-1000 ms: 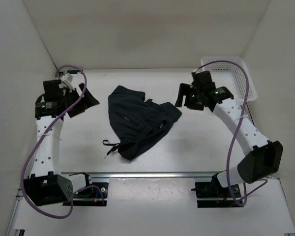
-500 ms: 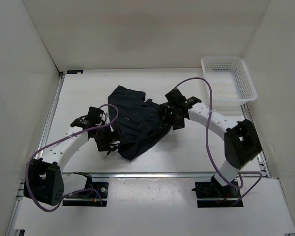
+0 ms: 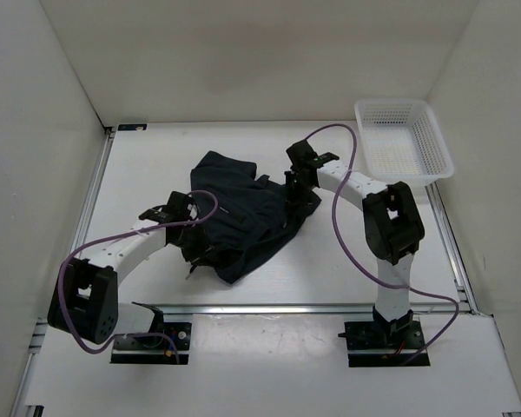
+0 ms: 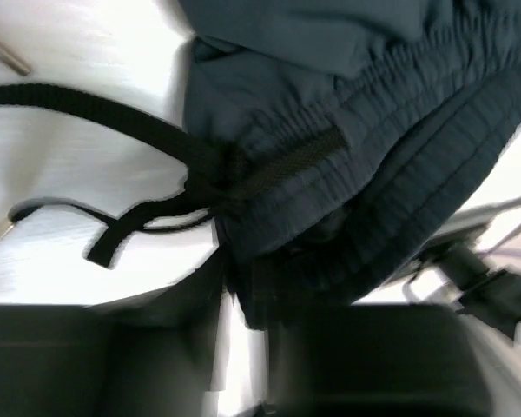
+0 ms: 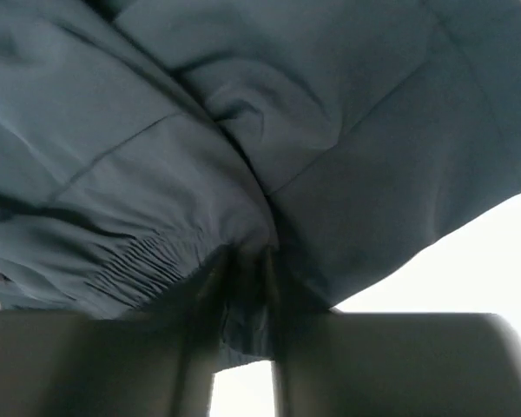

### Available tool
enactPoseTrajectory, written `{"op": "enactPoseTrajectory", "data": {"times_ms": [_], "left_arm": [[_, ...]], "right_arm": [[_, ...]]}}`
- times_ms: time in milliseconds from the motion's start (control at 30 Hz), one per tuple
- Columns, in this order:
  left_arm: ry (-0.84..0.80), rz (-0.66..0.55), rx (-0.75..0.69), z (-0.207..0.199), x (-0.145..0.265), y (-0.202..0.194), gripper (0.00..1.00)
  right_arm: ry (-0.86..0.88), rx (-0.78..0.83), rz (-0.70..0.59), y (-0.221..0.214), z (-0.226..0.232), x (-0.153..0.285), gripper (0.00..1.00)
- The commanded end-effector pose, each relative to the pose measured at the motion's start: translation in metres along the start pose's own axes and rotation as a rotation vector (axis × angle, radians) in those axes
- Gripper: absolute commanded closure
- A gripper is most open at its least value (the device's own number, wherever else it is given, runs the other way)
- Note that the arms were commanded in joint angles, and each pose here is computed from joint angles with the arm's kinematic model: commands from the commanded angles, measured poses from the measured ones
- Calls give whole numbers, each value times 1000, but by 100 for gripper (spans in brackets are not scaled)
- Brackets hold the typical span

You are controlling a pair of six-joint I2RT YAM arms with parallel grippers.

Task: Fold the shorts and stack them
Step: Flatten the shorts out

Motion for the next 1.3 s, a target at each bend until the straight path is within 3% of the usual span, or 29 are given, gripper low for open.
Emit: {"op": "enactPoseTrajectory", "data": {"times_ms": [0,33,100,233,267,333,367,400,467,500,567,667,833,900,967,1000,1033,1067,1100,1200,1267], "left_arm": [[-20,-15,-28,-3,0,2,83],[-38,-40,-49,-10,5,8,90],[-65,-49,-68,-19,13,11,90],[-2,-191,-70,-20,67,59,90],[7,-307,-122,-34,101,90,90],[47,-398,-131,-39,142,121,90],[51,-518,-152,-52,196,145,90],[64,-582,-156,-56,223,158,90],[67,-689,-143,-61,273,183,90],[34,-828,-184,-82,328,186,90],[-12,-978,-229,-100,374,181,90],[-171,-1107,-347,-134,408,160,90],[-309,-928,-500,-173,355,126,90],[-348,-866,-530,-182,334,109,90],[-375,-704,-524,-187,277,87,88],[-385,-655,-521,-188,259,78,76],[-401,-560,-519,-191,223,61,53],[-390,-525,-508,-189,207,55,29],[-381,-479,-505,-189,193,48,0],[-323,-403,-484,-186,161,56,0],[-290,-470,-484,-186,172,74,0]], "right_arm": [[25,29,-47,11,13,17,85],[17,29,-55,11,12,21,92],[36,25,-114,29,18,37,100],[101,72,-204,69,41,82,100],[133,70,-204,78,48,86,100],[228,100,-301,115,78,132,100],[263,109,-308,125,89,136,100],[358,136,-426,151,113,185,100],[518,179,-483,162,142,227,100],[570,191,-540,171,148,250,100],[689,238,-702,178,168,316,100],[704,230,-807,171,160,357,100],[548,154,-850,178,101,345,100],[470,117,-775,178,67,306,100],[362,73,-718,170,30,268,100],[307,79,-709,170,19,252,96],[206,19,-735,176,-11,246,83],[155,-3,-702,172,-29,231,46],[124,-41,-679,172,-45,222,32],[101,-195,-636,160,-78,222,21],[67,-207,-658,153,-84,229,21]]}}
Point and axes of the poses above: each gripper's point midway between its finger pads, its own x axis back along the fingers, its own z axis along the line the jaws close on, y = z × x, the point moved 1 cm from there along x, back along the fingers, and after that the axes turned 4 degrees about -x, right-handed, at the moved point
